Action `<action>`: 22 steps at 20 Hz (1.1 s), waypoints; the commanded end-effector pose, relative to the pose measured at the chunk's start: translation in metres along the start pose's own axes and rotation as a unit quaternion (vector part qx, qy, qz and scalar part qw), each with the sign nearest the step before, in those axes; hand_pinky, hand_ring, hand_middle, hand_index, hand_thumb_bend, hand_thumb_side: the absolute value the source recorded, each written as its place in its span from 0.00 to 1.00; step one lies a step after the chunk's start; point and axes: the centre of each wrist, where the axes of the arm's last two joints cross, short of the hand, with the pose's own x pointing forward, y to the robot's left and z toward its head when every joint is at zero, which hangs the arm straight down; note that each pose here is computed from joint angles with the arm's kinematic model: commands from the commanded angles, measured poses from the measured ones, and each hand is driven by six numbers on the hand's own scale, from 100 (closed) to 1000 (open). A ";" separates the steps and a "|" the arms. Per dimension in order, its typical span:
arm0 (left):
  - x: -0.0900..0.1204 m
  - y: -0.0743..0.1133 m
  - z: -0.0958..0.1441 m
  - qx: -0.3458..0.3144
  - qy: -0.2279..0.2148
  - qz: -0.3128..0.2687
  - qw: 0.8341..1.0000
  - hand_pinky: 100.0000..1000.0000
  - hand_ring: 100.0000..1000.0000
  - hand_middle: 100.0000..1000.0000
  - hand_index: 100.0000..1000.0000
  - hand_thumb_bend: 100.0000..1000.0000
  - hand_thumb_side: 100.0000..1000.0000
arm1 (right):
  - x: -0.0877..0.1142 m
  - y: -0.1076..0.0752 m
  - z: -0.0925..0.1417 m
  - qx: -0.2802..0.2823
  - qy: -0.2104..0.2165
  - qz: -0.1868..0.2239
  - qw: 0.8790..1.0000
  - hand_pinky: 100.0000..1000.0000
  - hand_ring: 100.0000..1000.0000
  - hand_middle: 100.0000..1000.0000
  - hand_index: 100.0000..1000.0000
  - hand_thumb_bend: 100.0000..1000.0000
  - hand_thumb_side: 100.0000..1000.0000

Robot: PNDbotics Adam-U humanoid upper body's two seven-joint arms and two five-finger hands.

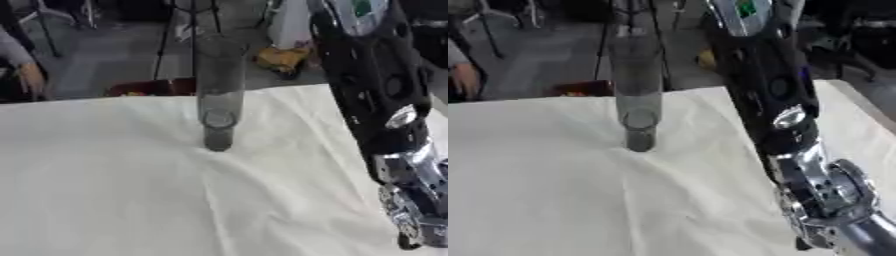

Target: Arrange flowers into the vase.

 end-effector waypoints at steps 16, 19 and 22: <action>0.011 0.002 -0.015 -0.004 -0.034 0.007 0.999 0.78 0.90 0.93 0.97 0.00 1.00 | 0.000 0.010 -0.010 -0.035 -0.014 -0.043 0.998 0.00 0.00 0.00 0.00 0.00 0.25; 0.011 0.001 -0.016 -0.003 -0.036 0.009 0.999 0.78 0.90 0.93 0.97 0.00 1.00 | -0.001 0.010 -0.010 -0.037 -0.011 -0.046 0.998 0.00 0.00 0.00 0.00 0.00 0.25; 0.011 0.001 -0.016 -0.003 -0.036 0.010 0.999 0.78 0.90 0.93 0.97 0.00 1.00 | -0.004 0.010 -0.009 -0.036 -0.008 -0.043 0.998 0.00 0.00 0.00 0.00 0.00 0.25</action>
